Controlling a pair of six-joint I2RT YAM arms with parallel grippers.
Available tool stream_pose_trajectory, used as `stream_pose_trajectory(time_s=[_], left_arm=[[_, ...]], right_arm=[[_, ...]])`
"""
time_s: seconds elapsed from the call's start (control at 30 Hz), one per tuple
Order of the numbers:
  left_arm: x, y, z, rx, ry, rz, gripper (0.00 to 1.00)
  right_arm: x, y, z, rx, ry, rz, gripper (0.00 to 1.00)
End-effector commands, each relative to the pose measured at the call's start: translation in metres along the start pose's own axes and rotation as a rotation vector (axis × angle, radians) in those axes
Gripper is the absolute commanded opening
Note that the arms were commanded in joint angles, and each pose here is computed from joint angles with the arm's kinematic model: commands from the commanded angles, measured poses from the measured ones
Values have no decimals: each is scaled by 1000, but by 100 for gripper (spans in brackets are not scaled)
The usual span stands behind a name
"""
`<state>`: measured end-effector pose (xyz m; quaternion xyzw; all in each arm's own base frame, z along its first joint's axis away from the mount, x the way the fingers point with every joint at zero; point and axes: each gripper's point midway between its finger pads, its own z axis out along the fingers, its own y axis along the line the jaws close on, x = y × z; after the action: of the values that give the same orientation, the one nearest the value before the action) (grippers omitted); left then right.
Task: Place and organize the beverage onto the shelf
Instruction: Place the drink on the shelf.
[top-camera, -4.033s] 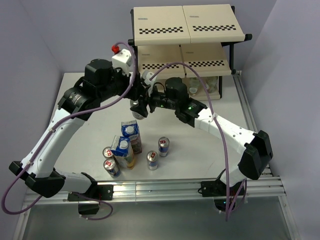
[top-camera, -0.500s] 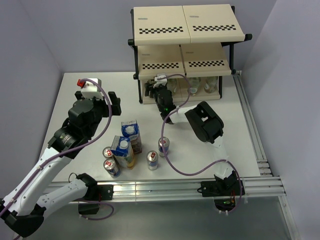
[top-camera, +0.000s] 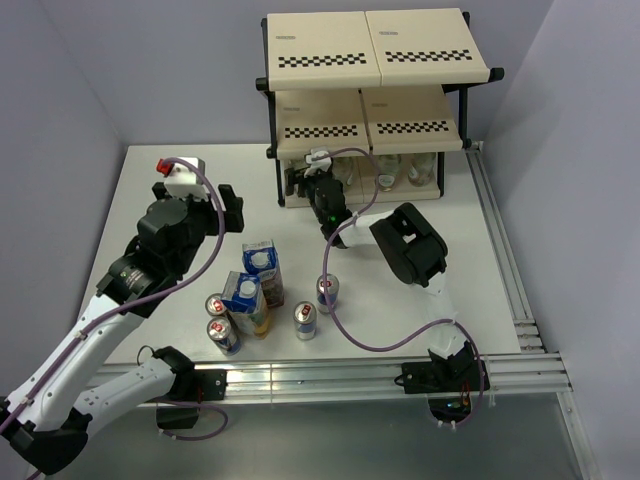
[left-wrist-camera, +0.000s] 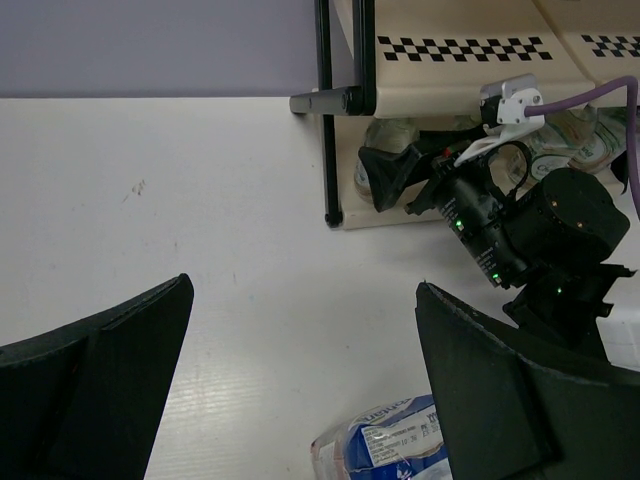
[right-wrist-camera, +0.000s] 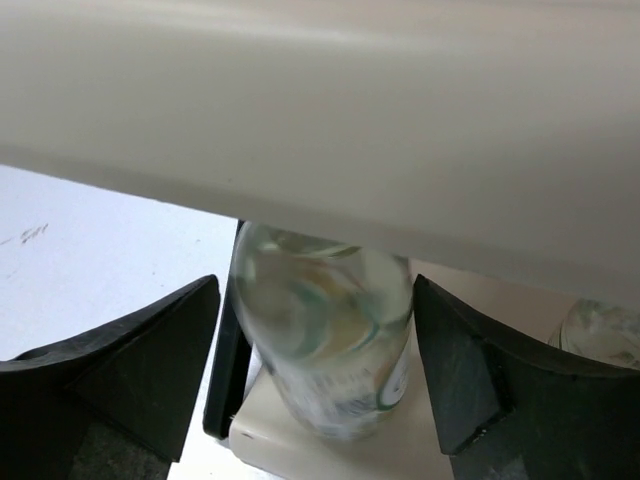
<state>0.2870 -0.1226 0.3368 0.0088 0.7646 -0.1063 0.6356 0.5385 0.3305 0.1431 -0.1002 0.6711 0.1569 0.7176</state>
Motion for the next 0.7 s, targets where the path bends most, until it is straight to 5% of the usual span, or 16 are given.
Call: stream_pose_trajectory(time_s=[0.0, 0.47, 0.57, 0.67], left_arm=[[-9, -5, -2, 36, -39, -10, 100], [-13, -4, -5, 44, -52, -13, 100], [-12, -5, -5, 47, -48, -13, 100], [-12, -5, -5, 44, -44, -15, 100]], right_arm=[[-79, 7, 8, -27, -168, 7, 85], [-78, 7, -1, -37, -174, 24, 83], [-80, 4, -5, -14, -175, 33, 86], [-84, 4, -13, -11, -188, 35, 100]])
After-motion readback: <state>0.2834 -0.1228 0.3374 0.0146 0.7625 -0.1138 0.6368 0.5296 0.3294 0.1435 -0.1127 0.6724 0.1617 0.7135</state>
